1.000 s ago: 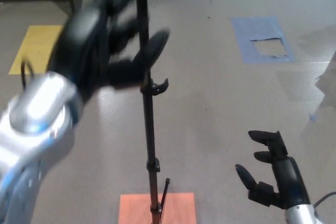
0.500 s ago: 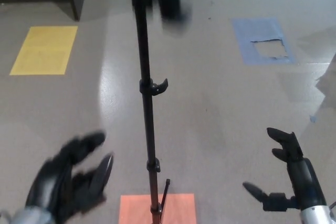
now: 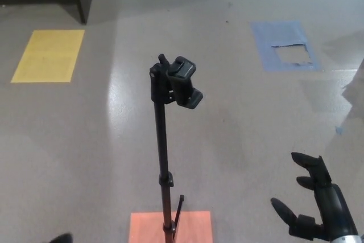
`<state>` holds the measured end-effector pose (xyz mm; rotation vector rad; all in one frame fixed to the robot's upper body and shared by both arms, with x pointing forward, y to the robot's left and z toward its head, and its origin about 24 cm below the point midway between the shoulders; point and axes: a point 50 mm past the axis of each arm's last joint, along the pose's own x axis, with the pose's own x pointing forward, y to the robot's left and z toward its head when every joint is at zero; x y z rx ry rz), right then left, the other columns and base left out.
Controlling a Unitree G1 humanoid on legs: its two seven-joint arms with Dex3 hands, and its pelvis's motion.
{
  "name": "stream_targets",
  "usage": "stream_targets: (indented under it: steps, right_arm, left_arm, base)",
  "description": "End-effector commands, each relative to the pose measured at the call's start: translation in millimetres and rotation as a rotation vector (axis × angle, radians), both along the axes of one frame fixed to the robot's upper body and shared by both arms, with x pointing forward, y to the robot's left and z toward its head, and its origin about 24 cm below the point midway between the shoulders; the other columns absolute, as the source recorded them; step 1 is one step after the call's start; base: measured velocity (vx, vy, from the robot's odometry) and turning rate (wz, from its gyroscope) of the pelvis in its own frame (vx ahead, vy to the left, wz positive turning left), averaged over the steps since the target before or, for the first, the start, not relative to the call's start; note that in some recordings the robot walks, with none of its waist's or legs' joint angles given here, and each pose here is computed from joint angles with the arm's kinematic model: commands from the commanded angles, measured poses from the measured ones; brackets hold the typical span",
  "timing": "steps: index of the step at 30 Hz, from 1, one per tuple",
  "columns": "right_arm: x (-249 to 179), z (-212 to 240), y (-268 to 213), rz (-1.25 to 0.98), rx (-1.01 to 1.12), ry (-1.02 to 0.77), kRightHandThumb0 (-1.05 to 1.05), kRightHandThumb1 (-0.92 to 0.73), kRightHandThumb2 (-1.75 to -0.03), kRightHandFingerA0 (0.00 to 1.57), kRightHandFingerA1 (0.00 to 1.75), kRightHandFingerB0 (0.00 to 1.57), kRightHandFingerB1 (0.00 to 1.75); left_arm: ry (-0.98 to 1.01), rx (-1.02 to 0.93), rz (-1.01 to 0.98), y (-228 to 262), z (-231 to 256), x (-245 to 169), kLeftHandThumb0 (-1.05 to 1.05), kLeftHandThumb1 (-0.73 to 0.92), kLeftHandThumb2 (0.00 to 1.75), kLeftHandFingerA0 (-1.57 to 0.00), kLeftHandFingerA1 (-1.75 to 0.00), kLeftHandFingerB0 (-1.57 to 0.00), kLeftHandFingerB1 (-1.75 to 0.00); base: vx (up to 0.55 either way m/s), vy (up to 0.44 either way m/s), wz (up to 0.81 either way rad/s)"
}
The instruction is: A phone stand is kept on the floor and the robot uses both its hands to grab it and uses its left hand to extend the phone stand by pulling it upwards
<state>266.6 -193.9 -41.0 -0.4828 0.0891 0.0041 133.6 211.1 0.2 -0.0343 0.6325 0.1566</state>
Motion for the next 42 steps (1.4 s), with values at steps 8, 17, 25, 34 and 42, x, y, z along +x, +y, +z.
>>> stream_targets:
  steps: [8, 17, 25, 34, 42]
  right_arm:
    - [-44, -1, -50, -0.022, -0.103, -0.059, -1.05, -0.74, -0.69, 0.27, 0.96, 0.13, 0.78]
    - [-50, -2, -49, -0.010, -0.088, -0.063, -0.41, -0.05, -0.87, 0.25, 0.68, 0.16, 0.63]
    - [-92, -7, -58, 0.055, -0.149, -0.008, -1.05, -0.72, -0.71, 0.16, 0.98, 0.10, 0.78]
    - [-71, -1, -60, 0.072, -0.224, -0.019, -0.56, -0.09, -0.91, 0.08, 0.65, 0.00, 0.60]
    - [-85, -11, -54, 0.090, -0.286, 0.016, -0.59, -0.09, -0.93, 0.05, 0.66, 0.00, 0.61]
  left_arm:
    - [-0.425, 0.359, 0.198, 71, 17, -58, -0.75, 0.76, 0.64, -0.19, -0.28, -0.21, -0.28]
    - [-0.436, 0.370, 0.180, 74, 16, -60, -0.37, 0.43, 1.02, 0.00, -0.47, 0.00, -0.45]
    - [-0.426, 0.379, 0.188, 75, 17, -63, -0.78, 0.80, 0.65, -0.21, -0.28, -0.25, -0.29]
    - [-0.437, 0.446, 0.159, 70, 15, -60, -0.78, 0.87, 0.66, -0.24, -0.30, -0.26, -0.30]
    - [-0.458, 0.439, 0.148, 76, 17, -61, -0.76, 0.84, 0.66, -0.25, -0.30, -0.27, -0.29]
  base:
    - [0.00, 0.000, 0.00]
    - [0.00, 0.000, 0.00]
    - [0.00, 0.000, 0.00]
    - [0.00, 0.000, 0.00]
    - [0.00, 0.000, 0.00]
